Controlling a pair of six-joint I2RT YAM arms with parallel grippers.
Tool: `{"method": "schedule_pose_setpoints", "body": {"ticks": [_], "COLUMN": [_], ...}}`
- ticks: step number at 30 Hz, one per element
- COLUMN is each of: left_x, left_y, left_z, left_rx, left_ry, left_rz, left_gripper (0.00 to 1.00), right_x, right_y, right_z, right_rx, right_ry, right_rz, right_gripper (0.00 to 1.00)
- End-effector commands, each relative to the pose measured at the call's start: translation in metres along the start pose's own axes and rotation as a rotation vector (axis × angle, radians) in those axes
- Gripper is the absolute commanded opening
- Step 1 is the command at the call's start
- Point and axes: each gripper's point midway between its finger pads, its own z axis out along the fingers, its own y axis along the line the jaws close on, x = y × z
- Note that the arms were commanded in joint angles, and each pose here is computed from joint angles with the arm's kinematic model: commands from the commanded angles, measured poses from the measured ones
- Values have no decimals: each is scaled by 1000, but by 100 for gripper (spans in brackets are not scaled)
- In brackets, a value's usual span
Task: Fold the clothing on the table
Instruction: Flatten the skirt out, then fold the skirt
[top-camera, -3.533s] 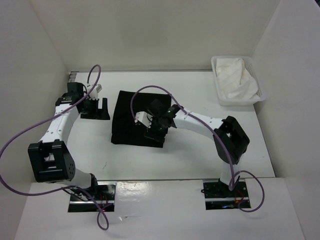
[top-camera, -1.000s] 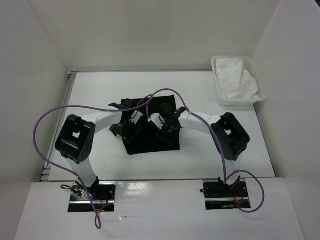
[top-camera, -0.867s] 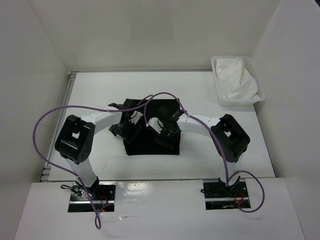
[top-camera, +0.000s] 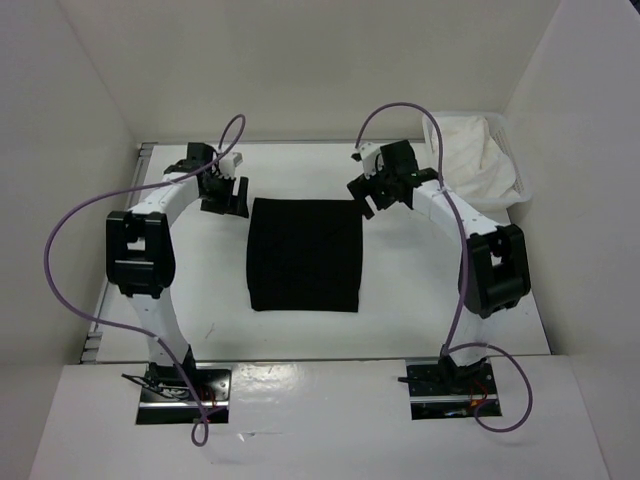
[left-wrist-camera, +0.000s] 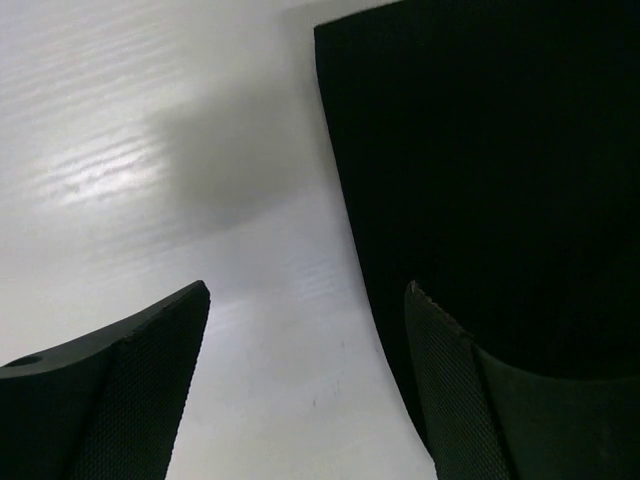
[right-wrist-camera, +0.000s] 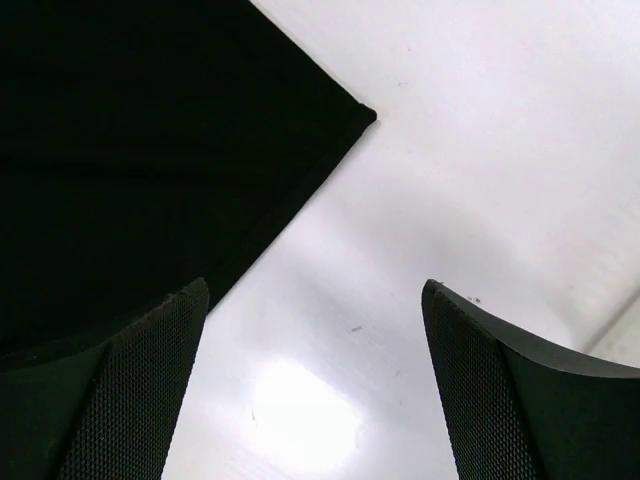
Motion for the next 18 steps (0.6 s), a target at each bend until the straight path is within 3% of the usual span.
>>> {"method": "schedule_pose_setpoints", "body": {"ticks": [1, 18], "left_x": [-31, -47], "left_y": [-7, 16], "left_z": [14, 76], "left_rx": [121, 162], "left_ry": [-77, -57], "left_rz": [39, 23], "left_gripper": [84, 81], "right_x": [-17, -15], "right_y": [2, -28], "right_z": [20, 46], "right_rx": [-51, -104], "right_ry": [-49, -38], "right_rz": [16, 64], "right_gripper": [91, 91]}}
